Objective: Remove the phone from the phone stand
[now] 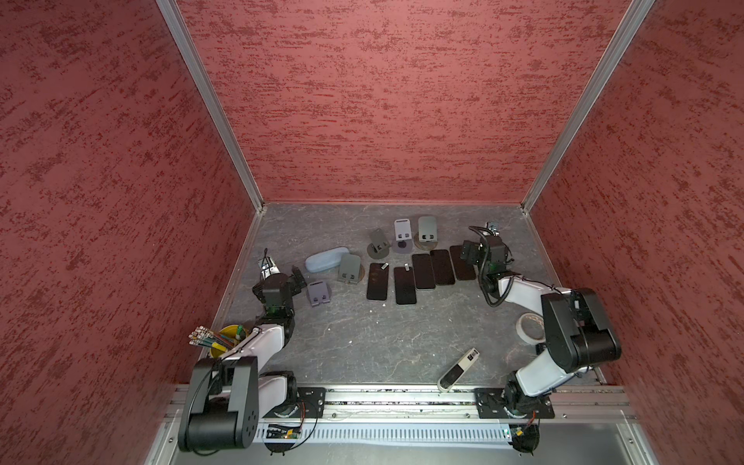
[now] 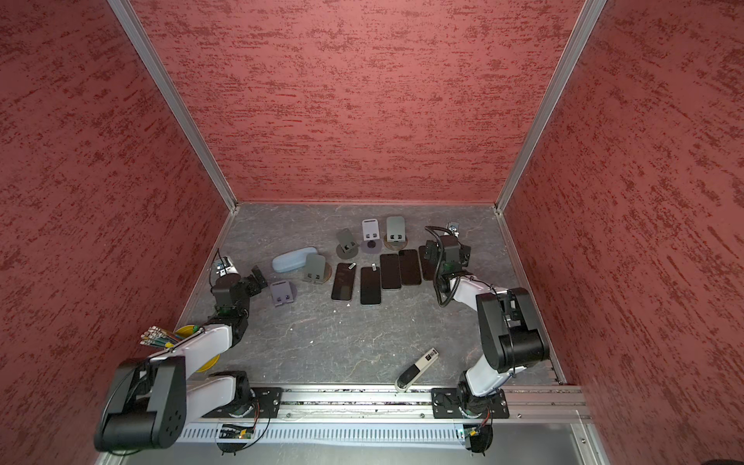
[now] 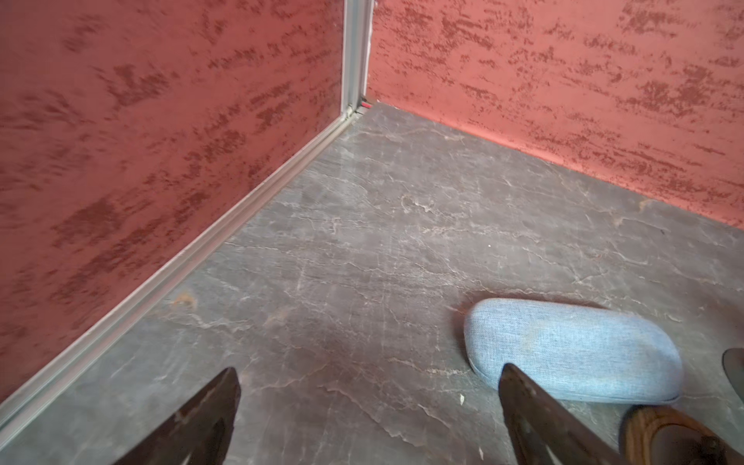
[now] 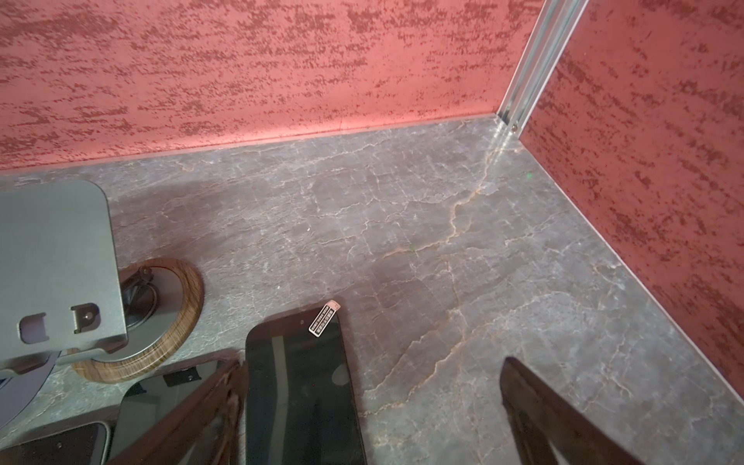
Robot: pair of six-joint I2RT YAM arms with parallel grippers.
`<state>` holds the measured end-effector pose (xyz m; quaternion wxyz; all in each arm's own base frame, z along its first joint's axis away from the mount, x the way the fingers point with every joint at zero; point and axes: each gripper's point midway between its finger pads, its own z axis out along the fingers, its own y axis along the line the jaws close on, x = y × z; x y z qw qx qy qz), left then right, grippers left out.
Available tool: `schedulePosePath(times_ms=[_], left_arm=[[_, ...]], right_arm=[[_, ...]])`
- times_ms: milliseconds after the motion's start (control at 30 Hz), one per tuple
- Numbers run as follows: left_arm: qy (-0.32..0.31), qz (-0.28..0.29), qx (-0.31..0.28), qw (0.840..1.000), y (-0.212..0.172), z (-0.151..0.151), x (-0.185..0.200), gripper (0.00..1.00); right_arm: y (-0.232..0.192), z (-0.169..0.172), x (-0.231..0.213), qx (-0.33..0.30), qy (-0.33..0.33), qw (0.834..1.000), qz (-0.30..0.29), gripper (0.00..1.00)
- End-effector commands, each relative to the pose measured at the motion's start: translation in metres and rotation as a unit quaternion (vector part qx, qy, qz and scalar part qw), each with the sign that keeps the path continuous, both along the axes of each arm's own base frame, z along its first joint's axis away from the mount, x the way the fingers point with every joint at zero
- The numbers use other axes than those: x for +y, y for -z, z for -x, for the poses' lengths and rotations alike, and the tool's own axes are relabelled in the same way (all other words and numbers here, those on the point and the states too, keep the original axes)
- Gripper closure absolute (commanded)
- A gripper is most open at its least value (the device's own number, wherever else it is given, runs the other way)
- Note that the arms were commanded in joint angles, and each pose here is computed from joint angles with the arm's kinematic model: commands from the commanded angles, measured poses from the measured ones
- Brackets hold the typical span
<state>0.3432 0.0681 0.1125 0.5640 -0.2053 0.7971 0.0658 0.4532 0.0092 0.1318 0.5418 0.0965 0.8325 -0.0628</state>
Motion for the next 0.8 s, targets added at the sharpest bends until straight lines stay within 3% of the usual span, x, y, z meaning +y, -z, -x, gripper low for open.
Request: schedulePosePath(times_ms=[0,200,467,767], left_arm=[[0.05,-0.01,-0.085,0.995,-0.037,-0.029,-0.011,0.0],[0.122,-0.038,-0.052,0.99,-0.011,-0.054,-0.042,0.0],[0.137,-0.054,-0.053,0.988,-0.004,-0.056,-0.051,0.0],[0.136,-0.051,-0.051,0.988,-0.003,-0.056,-0.05,0.01]], right_arm=[[-0.041,-0.007,-0.004,-0.07,-0.004,0.997,0.015,0.01],[-0.039,-0.006,-0.017,-0.077,0.002,0.997,0.03,0.01],[-0.038,0.006,-0.015,-0.074,-0.017,0.997,0.024,0.01],[-0.016,0.028,-0.024,-0.067,-0.013,0.996,0.062,0.01]])
